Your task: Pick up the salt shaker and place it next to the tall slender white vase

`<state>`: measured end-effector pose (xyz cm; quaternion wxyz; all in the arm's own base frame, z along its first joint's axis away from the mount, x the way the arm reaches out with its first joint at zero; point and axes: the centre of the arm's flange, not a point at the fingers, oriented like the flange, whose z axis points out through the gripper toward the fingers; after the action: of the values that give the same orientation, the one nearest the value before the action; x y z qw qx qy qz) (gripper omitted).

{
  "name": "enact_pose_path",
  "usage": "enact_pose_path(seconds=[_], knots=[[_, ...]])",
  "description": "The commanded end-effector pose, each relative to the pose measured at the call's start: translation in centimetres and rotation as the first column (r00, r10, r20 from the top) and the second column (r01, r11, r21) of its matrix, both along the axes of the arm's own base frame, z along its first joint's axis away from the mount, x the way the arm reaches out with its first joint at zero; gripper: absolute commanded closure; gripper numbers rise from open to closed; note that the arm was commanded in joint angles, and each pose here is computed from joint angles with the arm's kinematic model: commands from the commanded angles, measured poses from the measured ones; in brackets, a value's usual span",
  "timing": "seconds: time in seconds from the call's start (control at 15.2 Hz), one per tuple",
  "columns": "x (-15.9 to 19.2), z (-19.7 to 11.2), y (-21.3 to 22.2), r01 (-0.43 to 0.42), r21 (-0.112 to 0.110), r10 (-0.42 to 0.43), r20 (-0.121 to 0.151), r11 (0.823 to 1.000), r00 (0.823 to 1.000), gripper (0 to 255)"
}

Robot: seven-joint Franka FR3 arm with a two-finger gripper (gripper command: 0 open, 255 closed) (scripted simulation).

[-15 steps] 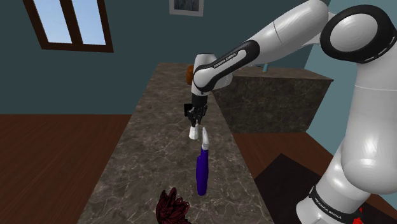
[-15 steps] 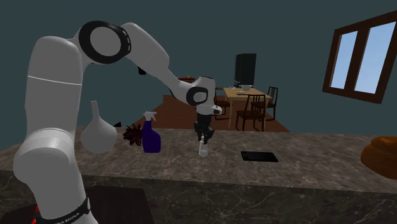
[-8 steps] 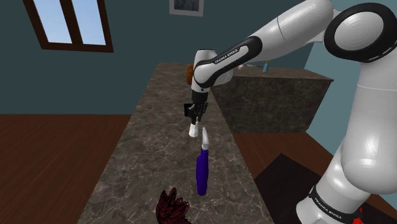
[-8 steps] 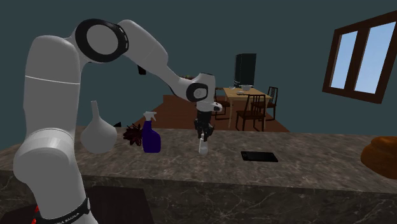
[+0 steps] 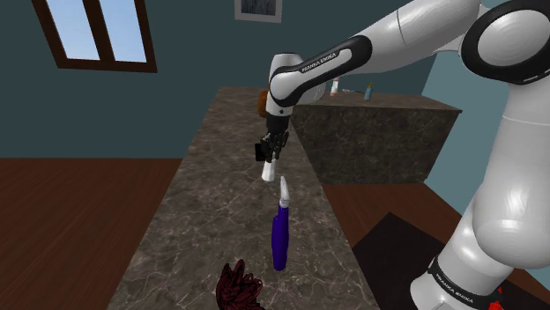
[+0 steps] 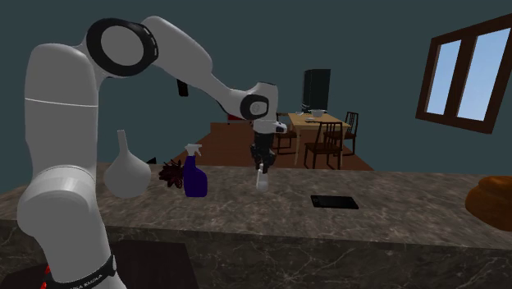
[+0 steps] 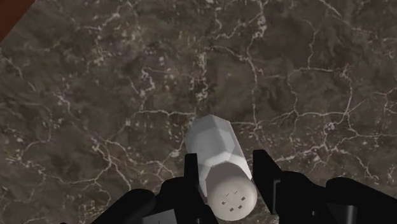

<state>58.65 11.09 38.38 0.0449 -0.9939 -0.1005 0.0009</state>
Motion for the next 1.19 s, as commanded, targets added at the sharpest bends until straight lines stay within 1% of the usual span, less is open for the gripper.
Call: enact_pose_path(seconds=[0.0, 1.12], knots=[[0.0, 1.1, 0.0, 0.000, 0.000, 0.000, 0.000, 1.000, 1.000, 255], [0.0, 10.1, 0.0, 0.000, 0.000, 0.000, 0.000, 1.000, 1.000, 255]])
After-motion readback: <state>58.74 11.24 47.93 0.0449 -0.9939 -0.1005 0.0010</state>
